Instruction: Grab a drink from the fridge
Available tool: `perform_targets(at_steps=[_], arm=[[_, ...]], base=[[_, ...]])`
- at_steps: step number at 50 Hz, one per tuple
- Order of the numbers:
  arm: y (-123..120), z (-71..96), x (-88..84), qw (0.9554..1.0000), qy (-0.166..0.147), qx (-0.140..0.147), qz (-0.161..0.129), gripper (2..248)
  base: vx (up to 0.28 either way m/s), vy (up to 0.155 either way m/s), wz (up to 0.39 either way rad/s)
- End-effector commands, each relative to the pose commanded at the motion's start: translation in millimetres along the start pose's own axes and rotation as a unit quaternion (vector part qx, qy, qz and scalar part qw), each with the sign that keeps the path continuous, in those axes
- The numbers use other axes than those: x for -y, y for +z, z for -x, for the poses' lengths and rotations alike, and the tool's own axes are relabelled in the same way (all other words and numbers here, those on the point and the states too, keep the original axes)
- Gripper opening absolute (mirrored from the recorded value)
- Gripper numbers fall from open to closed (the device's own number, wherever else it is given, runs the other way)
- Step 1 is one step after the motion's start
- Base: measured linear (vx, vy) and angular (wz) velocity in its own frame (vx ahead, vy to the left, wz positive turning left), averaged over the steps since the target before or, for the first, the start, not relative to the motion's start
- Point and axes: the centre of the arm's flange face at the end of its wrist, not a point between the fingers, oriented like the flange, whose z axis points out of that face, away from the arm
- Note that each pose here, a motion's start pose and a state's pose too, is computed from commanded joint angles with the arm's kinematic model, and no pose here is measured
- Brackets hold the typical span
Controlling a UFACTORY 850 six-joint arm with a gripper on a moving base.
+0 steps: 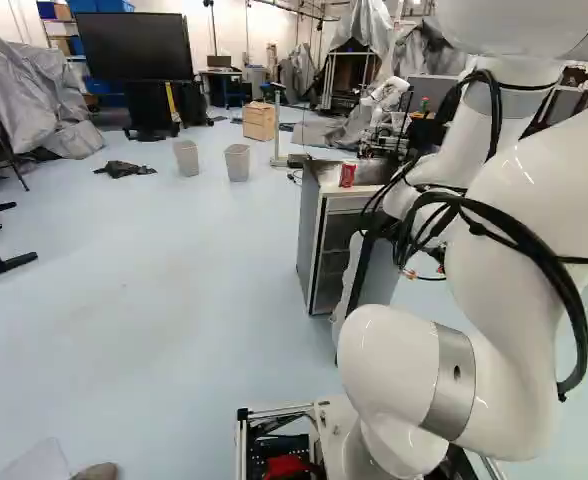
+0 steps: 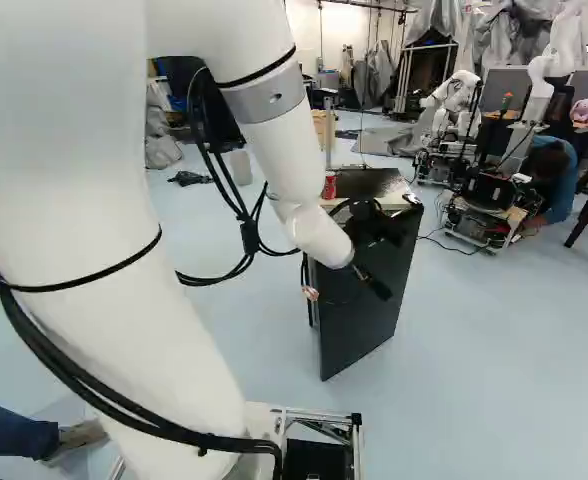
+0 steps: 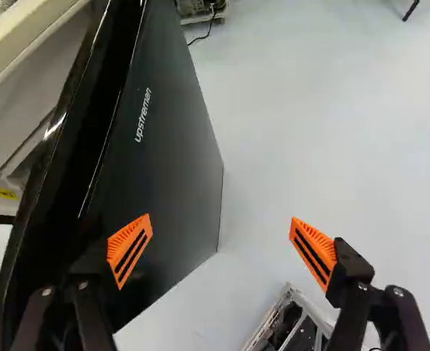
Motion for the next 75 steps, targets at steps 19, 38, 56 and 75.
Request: perform_targets(at_steps=[19,38,56,75], arm=[[-0.3,20.1,-11.7,0.9960,-0.081,-0.028,-0.024,247],[2.1,35.2,-25.5,0.9861,-0.147,-0.054,-0.055,247],[11.5,42.5,-23.0,0.9684,-0.211,-0.078,-0.106,247],[25.1,46.6,-9.5,0.9393,-0.274,-0.103,-0.178,247]], base=[[0.000,0.000,0.000],[0.000,0.000,0.000],[0.000,0.000,0.000],[0.000,0.000,0.000]])
